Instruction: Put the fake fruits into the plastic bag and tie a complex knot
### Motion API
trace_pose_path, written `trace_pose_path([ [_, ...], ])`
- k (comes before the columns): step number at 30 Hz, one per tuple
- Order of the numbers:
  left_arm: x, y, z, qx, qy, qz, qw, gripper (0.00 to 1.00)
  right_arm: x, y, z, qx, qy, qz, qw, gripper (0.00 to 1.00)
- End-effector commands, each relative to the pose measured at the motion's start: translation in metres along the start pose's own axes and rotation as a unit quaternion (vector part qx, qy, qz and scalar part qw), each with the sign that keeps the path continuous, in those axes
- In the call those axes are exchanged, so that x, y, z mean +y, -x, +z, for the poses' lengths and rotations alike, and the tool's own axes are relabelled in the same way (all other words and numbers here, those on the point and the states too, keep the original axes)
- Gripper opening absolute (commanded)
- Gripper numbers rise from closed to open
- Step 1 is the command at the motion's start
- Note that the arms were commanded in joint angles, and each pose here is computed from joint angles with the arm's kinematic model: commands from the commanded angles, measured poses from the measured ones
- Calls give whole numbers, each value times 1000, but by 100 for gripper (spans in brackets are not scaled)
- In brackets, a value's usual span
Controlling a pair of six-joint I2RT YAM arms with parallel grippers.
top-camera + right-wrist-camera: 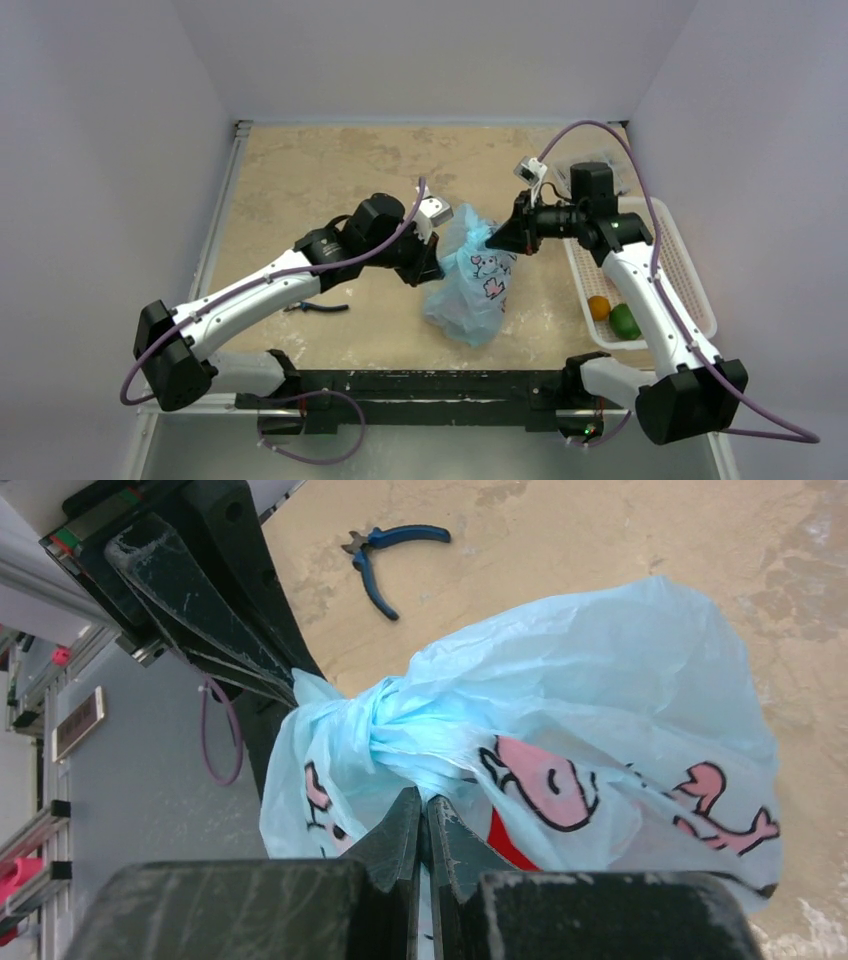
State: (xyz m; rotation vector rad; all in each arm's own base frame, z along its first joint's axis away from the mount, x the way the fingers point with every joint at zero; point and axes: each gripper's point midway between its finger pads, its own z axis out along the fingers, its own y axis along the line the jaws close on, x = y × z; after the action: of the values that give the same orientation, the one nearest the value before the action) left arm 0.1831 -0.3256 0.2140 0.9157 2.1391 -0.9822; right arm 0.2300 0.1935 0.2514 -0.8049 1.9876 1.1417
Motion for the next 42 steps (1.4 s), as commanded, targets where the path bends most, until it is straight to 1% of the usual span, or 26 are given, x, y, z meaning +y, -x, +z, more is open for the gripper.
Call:
trace_pose_path([
  [1, 15, -7, -11, -5, 25, 8, 1000, 0, -9, 18, -15, -10, -23, -41, 999, 0],
  [8, 31, -15, -10, 2, 52, 7, 999, 0, -18, 17, -26, -1, -32, -46, 998, 0],
  [15, 64, -29, -15, 18, 100, -10, 995, 0, -26, 22, -42, 7, -32, -47, 998, 0],
  [19, 78, -35, -16, 29, 127, -1, 991, 0, -5, 28, -45, 12, 25, -39, 999, 0],
  [22, 85, -38, -15, 37, 142, 6, 989, 0, 15, 34, -47, 12, 75, -11, 997, 0],
  [26, 101, -43, -19, 41, 171, 6, 984, 0, 19, 42, -53, 12, 94, 22, 995, 0],
  [28, 113, -47, -25, 44, 186, -8, 982, 0, 9, 42, -59, 8, 77, 34, 996, 0],
  [33, 138, -53, -48, 37, 225, -8, 974, 0, -5, 37, -67, 13, 41, 18, 999, 0],
  [37, 146, -52, -63, 29, 243, -1, 970, 0, -22, 22, -68, 41, 7, -16, 999, 0],
  [39, 140, -50, -63, 24, 224, 11, 974, 0, -30, 7, -68, 63, -2, -39, 997, 0],
  [40, 132, -46, -60, 18, 202, 15, 979, 0, -32, 2, -68, 72, -6, -44, 996, 0],
  [42, 119, -38, -56, 9, 169, 24, 985, 0, -28, 5, -64, 69, 4, -57, 996, 0],
])
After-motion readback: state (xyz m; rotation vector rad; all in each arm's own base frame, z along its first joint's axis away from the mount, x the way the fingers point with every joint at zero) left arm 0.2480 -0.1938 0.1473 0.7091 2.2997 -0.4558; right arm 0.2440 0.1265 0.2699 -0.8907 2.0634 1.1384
